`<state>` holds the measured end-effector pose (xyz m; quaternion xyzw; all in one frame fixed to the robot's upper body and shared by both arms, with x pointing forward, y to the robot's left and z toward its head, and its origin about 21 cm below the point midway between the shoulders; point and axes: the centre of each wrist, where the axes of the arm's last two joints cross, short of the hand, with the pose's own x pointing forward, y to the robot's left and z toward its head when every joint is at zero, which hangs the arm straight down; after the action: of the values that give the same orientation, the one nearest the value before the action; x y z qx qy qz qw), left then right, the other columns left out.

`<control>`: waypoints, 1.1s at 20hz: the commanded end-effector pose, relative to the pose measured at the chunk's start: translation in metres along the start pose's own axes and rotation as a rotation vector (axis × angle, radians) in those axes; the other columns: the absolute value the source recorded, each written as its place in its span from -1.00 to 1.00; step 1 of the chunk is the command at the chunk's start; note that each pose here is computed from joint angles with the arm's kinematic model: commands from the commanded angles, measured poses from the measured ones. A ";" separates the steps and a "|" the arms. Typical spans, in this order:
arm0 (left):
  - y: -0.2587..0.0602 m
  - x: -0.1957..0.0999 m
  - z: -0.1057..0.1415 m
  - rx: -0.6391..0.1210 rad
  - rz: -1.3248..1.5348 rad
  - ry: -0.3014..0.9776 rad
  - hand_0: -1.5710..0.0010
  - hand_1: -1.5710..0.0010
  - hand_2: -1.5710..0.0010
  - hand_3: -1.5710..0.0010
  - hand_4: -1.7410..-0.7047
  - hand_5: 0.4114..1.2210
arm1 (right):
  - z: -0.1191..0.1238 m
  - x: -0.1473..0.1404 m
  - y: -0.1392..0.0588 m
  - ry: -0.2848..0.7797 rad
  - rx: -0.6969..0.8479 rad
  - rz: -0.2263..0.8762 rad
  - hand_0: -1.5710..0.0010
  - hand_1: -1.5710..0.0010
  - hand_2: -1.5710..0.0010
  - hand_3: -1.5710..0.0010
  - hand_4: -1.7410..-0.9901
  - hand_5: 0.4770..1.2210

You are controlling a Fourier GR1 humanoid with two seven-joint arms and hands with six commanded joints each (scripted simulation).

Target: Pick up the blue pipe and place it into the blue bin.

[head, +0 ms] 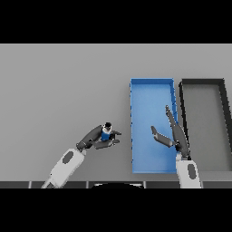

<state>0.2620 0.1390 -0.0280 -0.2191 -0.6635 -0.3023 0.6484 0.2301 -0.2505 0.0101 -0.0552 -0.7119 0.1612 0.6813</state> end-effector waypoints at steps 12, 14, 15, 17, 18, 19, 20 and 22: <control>-0.012 0.074 -0.026 -0.072 -0.012 -0.202 -0.98 -0.98 -0.99 -0.84 -0.97 0.99 | -0.002 -0.003 0.001 -0.008 0.008 0.027 1.00 1.00 1.00 1.00 0.25 -0.44; -0.011 0.074 -0.025 -0.089 -0.020 -0.187 -0.99 -0.99 -0.99 -0.84 -0.97 0.99 | -0.003 -0.004 0.000 -0.008 0.009 0.028 1.00 1.00 1.00 1.00 0.25 -0.44; -0.012 0.075 -0.025 -0.092 -0.018 -0.193 -0.99 -0.99 -0.99 -0.84 -0.97 0.99 | -0.001 -0.008 0.000 -0.008 0.011 0.021 1.00 1.00 1.00 1.00 0.25 -0.43; -0.015 0.082 -0.026 -0.100 -0.021 -0.174 -0.99 -0.99 -1.00 -0.83 -0.98 1.00 | -0.002 -0.010 0.001 -0.006 0.037 0.014 1.00 1.00 1.00 1.00 0.25 -0.43; -0.015 0.082 -0.027 -0.097 -0.029 -0.158 -1.00 -1.00 -1.00 -0.83 -0.98 1.00 | -0.003 -0.011 0.001 -0.007 0.042 0.012 1.00 1.00 1.00 1.00 0.26 -0.43; -0.017 0.080 -0.026 -0.099 -0.026 -0.152 -1.00 -1.00 -1.00 -0.83 -0.98 1.00 | -0.005 -0.011 0.001 -0.007 0.045 0.012 1.00 1.00 1.00 1.00 0.26 -0.43; -0.016 0.080 -0.027 -0.095 -0.026 -0.150 -1.00 -1.00 -1.00 -0.84 -0.98 1.00 | -0.007 -0.011 0.001 -0.007 0.046 0.011 1.00 1.00 1.00 1.00 0.28 -0.43; -0.017 0.077 -0.024 -0.096 -0.027 -0.150 -1.00 -1.00 -1.00 -0.84 -0.98 1.00 | -0.011 -0.011 0.001 -0.003 0.046 0.014 1.00 1.00 1.00 1.00 0.31 -0.43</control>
<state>0.2628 0.1026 0.0458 -0.2644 -0.6971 -0.3255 0.5815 0.2420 -0.2511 -0.0006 -0.0442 -0.7088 0.1823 0.6800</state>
